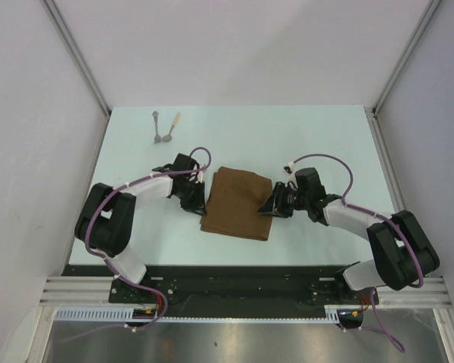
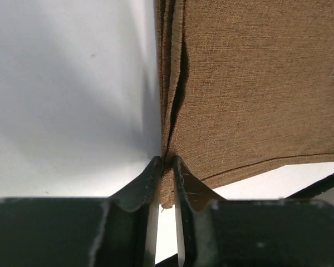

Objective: Fold the napkin into a case and place the utensils inside
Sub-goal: Smooth out the square-folded napkin at the center of the board.

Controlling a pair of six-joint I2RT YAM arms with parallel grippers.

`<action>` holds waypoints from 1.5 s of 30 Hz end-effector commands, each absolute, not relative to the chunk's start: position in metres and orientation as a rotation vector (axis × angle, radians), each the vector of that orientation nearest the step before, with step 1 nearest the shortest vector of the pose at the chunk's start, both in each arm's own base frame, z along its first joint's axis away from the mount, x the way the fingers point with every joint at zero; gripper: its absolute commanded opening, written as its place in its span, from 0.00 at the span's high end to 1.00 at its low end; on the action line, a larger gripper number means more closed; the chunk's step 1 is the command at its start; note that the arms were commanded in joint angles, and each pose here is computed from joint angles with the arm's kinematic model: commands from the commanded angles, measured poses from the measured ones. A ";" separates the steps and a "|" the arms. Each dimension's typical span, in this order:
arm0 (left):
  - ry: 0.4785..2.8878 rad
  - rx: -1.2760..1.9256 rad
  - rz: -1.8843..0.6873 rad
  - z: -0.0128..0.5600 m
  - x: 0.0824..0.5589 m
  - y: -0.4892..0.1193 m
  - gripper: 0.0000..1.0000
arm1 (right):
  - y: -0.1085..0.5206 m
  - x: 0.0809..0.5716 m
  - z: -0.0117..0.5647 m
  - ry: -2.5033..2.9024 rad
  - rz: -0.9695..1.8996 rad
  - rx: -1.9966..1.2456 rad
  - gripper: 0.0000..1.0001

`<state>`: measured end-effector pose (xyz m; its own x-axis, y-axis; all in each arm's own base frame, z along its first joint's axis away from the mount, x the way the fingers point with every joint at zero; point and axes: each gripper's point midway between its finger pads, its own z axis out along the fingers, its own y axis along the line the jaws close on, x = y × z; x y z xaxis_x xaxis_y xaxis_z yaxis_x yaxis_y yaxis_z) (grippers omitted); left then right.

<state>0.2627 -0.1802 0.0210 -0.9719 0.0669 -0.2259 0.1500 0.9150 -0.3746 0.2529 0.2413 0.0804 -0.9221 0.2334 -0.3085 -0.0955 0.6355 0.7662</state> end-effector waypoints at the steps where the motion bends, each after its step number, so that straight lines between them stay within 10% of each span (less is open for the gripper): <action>1: 2.847 0.185 -0.649 0.028 0.261 -0.188 0.84 | 0.255 0.234 0.076 2.505 1.217 0.059 0.69; 19: 2.809 0.109 -0.916 0.065 0.243 -0.211 1.00 | 0.251 0.198 0.043 2.639 1.169 0.052 0.75; 39: 2.905 0.102 -0.560 0.019 0.253 -0.174 1.00 | 0.229 0.193 0.022 2.679 1.122 0.122 0.78; 45: 2.822 0.120 -0.407 0.043 0.271 -0.158 0.77 | 0.235 0.219 0.064 2.540 1.148 0.120 0.76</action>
<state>0.2475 -0.1731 0.0171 -0.9851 0.0248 -0.1701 0.0854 0.9293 -0.3594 0.1935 0.2278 0.0283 -0.9662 0.1852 -0.1796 0.0024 0.7027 0.7115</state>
